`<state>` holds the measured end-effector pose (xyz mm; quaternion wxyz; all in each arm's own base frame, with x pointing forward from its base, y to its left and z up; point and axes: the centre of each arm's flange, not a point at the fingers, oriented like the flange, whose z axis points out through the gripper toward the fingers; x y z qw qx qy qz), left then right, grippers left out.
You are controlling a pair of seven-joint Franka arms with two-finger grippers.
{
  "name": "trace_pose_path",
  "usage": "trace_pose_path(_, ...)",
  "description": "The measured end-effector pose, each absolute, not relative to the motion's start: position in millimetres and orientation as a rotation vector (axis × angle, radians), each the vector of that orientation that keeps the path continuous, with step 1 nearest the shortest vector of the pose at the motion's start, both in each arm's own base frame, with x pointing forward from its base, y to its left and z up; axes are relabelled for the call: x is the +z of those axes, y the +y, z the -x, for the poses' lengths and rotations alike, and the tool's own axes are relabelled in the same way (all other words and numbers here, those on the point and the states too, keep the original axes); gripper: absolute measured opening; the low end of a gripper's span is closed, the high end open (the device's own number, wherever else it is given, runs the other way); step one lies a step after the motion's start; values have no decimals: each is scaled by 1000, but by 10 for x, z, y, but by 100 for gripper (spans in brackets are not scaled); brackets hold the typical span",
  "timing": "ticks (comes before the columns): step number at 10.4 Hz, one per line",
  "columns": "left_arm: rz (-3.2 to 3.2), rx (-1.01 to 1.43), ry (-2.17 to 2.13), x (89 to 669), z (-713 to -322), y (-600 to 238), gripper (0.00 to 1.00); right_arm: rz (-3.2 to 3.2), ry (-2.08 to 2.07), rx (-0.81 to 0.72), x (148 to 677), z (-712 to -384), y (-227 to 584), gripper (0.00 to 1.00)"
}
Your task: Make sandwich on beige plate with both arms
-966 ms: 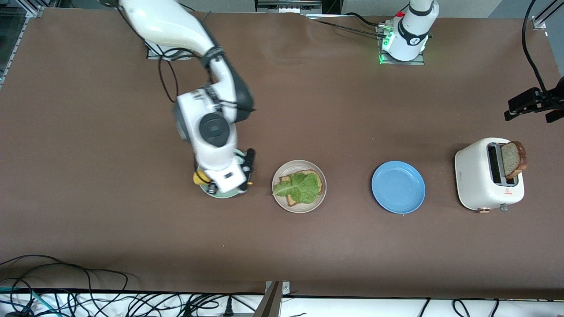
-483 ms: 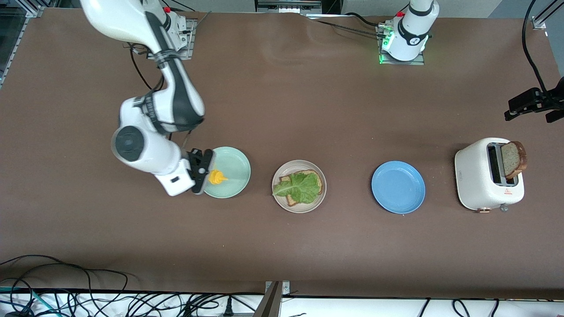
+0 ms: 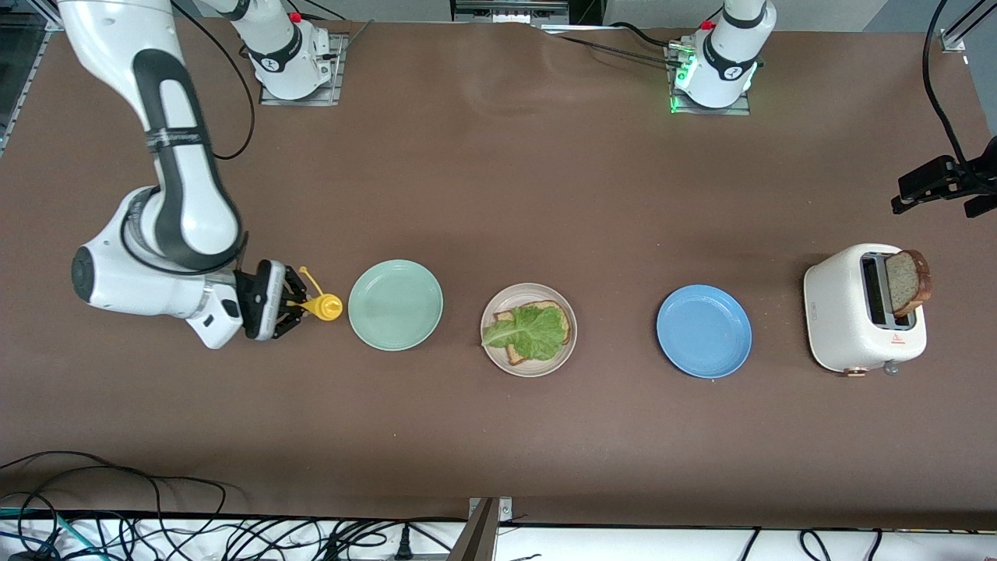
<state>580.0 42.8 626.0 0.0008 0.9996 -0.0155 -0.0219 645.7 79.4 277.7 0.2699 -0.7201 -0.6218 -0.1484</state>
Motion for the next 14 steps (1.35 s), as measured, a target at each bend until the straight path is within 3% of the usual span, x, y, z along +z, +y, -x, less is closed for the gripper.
trace_pose_path(3,-3139,-69,-48,6259,-5801,429,100,1737,-1567,-603,2401,-6186,278,4)
trace_pose_path(7,-3139,-69,-48,6258,-5801,429,100,1423,-1464,-862,1761,-5894,160,4)
trace_pose_path(10,-3139,-70,-48,6256,-5802,430,100,1338,-1406,-932,1284,-5722,76,4)
trace_pose_path(13,-3138,-72,-48,6248,-5806,430,100,1320,-1383,-965,1220,-5713,74,5)
trace_pose_path(14,-3138,-73,-48,6245,-5807,430,100,1322,-1389,-967,1226,-5726,71,15)
